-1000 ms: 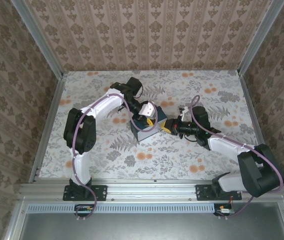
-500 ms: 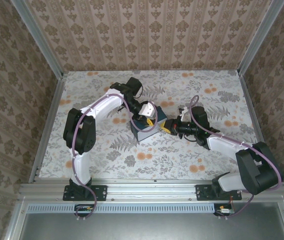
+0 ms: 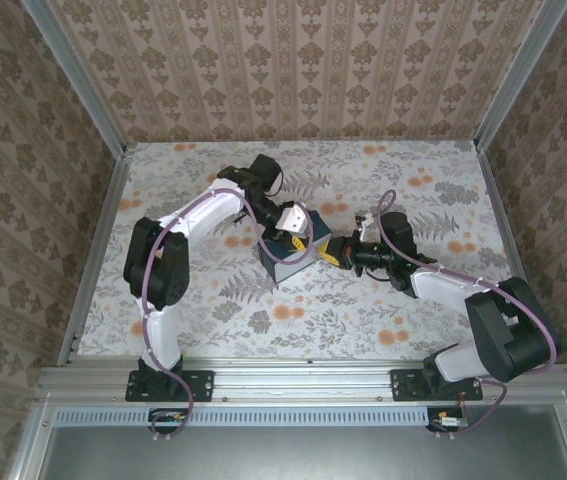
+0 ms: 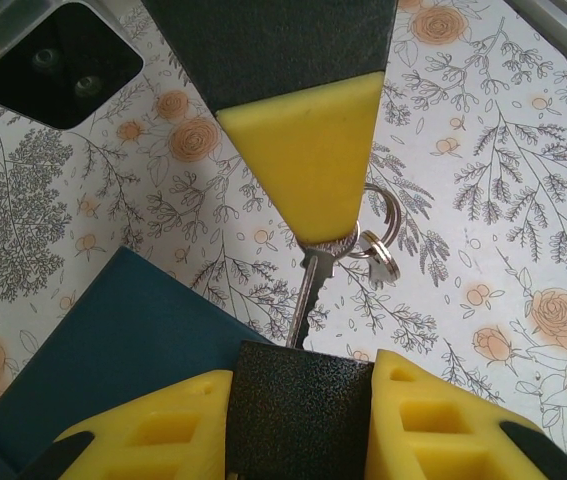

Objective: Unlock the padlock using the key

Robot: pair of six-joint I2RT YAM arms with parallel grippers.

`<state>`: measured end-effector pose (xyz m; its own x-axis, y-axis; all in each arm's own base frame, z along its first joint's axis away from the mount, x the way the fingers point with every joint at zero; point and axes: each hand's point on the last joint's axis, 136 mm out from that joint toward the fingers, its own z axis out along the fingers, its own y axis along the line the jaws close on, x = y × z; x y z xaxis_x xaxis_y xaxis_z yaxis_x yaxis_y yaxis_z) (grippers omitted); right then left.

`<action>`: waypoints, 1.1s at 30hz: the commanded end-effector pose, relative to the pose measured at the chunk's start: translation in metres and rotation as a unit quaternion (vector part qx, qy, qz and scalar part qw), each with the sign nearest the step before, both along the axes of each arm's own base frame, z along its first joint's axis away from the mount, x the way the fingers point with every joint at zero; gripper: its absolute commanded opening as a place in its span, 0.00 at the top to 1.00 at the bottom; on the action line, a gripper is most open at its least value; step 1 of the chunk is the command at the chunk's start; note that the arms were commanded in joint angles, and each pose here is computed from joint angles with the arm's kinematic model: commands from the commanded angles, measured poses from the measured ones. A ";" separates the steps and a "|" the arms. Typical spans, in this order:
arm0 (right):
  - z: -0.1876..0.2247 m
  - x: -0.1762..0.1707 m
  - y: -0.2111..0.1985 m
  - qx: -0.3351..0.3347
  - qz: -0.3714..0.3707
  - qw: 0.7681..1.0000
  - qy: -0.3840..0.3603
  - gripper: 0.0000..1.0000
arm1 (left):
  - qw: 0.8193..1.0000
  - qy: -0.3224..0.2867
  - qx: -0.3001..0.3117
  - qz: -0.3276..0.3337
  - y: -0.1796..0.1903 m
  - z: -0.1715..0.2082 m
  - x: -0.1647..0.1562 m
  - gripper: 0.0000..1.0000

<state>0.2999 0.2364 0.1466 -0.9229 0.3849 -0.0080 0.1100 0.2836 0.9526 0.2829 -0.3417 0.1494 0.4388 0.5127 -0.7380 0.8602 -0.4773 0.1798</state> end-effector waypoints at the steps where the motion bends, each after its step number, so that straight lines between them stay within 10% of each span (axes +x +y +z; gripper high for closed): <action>1: 0.018 0.005 0.008 0.027 0.011 0.999 -0.014 1.00 | 1.000 -0.004 0.004 -0.002 0.003 0.001 -0.006 0.79; 33: 0.027 0.009 0.004 -0.017 0.032 0.999 -0.029 1.00 | 1.000 -0.008 0.005 -0.020 0.007 -0.005 -0.014 0.86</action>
<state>0.3008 0.2420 0.1529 -0.9400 0.3385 0.0418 0.1480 0.2945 0.9441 0.2842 -0.3381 0.1508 0.4826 0.4960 -0.7219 0.8472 -0.4736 0.2409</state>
